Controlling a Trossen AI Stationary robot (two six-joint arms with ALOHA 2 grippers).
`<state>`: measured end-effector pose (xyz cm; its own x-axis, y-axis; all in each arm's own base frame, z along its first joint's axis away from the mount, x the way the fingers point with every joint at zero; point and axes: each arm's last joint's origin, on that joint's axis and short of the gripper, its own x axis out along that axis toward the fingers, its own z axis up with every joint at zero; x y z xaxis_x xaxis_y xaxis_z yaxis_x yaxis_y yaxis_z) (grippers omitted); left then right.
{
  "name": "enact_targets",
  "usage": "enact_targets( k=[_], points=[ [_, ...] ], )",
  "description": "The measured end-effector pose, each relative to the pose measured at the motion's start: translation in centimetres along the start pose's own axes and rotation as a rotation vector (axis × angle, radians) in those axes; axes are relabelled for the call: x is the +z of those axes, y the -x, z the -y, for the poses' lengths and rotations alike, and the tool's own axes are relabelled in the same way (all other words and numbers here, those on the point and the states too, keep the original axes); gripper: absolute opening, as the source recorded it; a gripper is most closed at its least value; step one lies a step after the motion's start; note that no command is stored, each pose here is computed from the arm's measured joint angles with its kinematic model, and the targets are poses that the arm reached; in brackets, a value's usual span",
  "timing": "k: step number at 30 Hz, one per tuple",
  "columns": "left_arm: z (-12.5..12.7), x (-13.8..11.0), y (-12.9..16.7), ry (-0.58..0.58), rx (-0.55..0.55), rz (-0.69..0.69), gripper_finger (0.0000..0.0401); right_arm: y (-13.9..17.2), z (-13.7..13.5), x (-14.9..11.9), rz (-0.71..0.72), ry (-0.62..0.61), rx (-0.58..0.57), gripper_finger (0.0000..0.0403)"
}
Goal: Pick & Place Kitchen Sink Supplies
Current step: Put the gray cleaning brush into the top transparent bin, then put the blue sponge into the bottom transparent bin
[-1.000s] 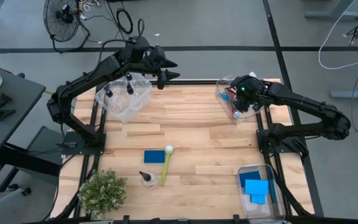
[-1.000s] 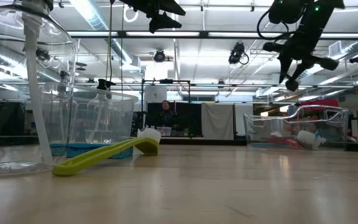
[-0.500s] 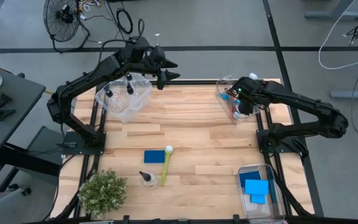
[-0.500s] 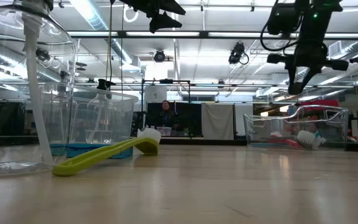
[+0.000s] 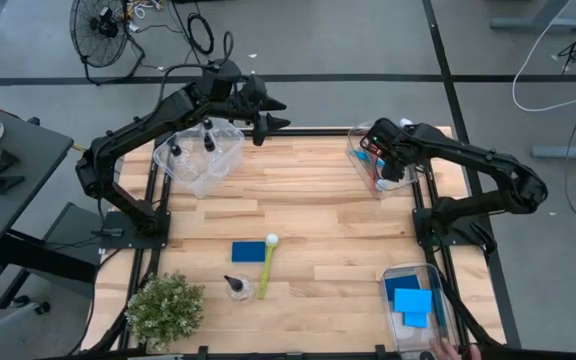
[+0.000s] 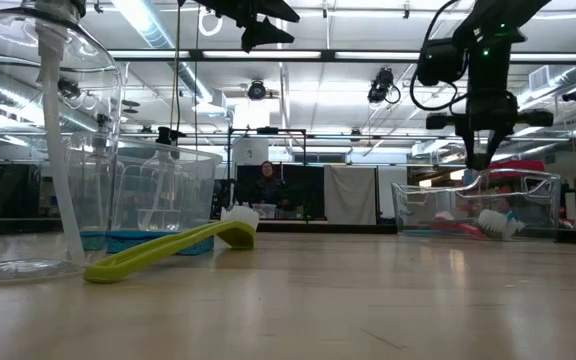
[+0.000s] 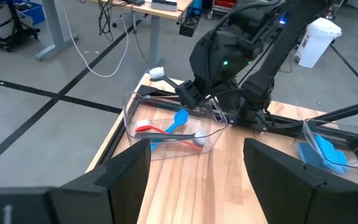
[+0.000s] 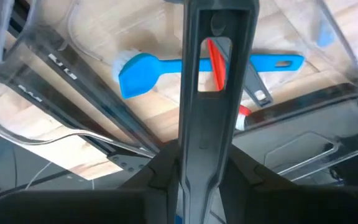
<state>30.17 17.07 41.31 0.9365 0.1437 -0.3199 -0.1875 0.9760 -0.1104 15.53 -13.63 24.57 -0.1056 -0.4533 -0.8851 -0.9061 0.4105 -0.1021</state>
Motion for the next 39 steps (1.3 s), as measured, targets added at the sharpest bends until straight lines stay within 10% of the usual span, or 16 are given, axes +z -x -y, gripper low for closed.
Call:
enact_targets(
  k=[39],
  points=[
    [0.0,0.0,0.0,-0.025,0.001,0.000,0.0263,0.7,1.4,-1.5,-0.036,-0.409,-0.227,0.0103]
  ],
)
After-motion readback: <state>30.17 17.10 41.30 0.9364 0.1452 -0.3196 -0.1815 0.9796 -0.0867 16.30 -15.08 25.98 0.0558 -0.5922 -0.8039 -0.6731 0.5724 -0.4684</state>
